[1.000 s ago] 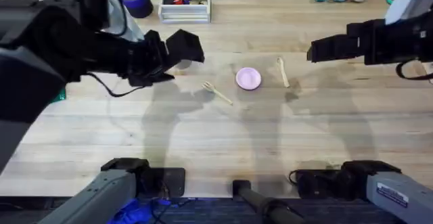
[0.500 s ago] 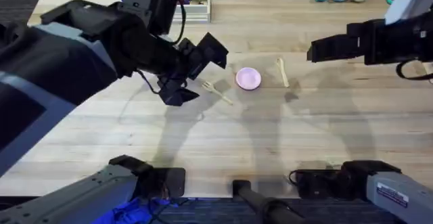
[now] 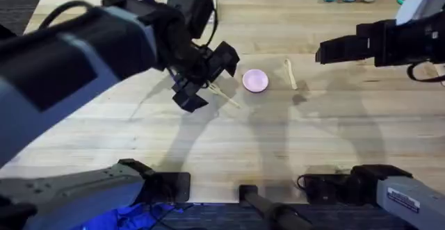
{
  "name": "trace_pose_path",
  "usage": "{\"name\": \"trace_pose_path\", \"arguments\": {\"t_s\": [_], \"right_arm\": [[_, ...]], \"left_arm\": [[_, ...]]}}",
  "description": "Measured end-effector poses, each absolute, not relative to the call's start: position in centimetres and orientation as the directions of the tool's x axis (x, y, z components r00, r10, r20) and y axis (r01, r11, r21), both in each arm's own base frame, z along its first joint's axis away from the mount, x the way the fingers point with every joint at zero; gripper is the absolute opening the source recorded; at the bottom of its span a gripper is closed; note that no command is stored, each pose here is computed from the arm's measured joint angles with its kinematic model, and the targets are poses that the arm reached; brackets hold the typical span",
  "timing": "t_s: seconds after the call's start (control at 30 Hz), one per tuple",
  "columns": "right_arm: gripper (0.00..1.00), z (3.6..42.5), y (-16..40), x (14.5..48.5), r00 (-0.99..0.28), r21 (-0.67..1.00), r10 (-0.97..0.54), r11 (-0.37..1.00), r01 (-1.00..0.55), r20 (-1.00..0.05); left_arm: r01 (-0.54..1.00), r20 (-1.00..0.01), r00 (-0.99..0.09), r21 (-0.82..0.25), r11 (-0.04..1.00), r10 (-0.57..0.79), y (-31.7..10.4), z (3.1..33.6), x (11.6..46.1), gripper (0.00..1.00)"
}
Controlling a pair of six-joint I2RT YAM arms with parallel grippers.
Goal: Pick up a utensil and set it on the pink plate, then put the other utensil in the container.
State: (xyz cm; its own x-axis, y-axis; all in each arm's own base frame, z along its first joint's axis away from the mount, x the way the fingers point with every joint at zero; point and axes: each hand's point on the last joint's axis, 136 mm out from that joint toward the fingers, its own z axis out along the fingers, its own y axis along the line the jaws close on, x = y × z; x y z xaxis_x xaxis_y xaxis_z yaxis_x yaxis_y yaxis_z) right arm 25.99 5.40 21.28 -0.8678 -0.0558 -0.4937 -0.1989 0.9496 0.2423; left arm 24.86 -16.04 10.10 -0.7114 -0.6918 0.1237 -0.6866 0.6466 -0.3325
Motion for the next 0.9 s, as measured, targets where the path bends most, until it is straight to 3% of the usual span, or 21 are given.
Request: {"name": "trace_pose_path", "arguments": {"t_s": [0.33, 0.57, 0.9], "right_arm": [[0.993, 21.3, 5.4, 26.0, -0.868, 0.242, -0.056, 0.950, -0.199, -0.493], [0.993, 21.2, 5.4, 25.9, -0.870, 0.243, -0.056, 0.950, -0.198, -0.490], [0.993, 21.0, 5.4, 25.5, -0.879, 0.247, -0.056, 0.950, -0.193, -0.473]], "left_arm": [[-0.674, 0.009, -0.720, -0.248, 0.696, -0.694, -16.5, 10.1, 26.7, 0.998], [-0.684, 0.024, -0.720, -0.194, 0.703, -0.694, -16.7, 8.2, 26.7, 0.996], [-0.677, 0.012, -0.720, -0.231, 0.699, -0.694, -17.2, 8.1, 27.7, 0.996]]}}
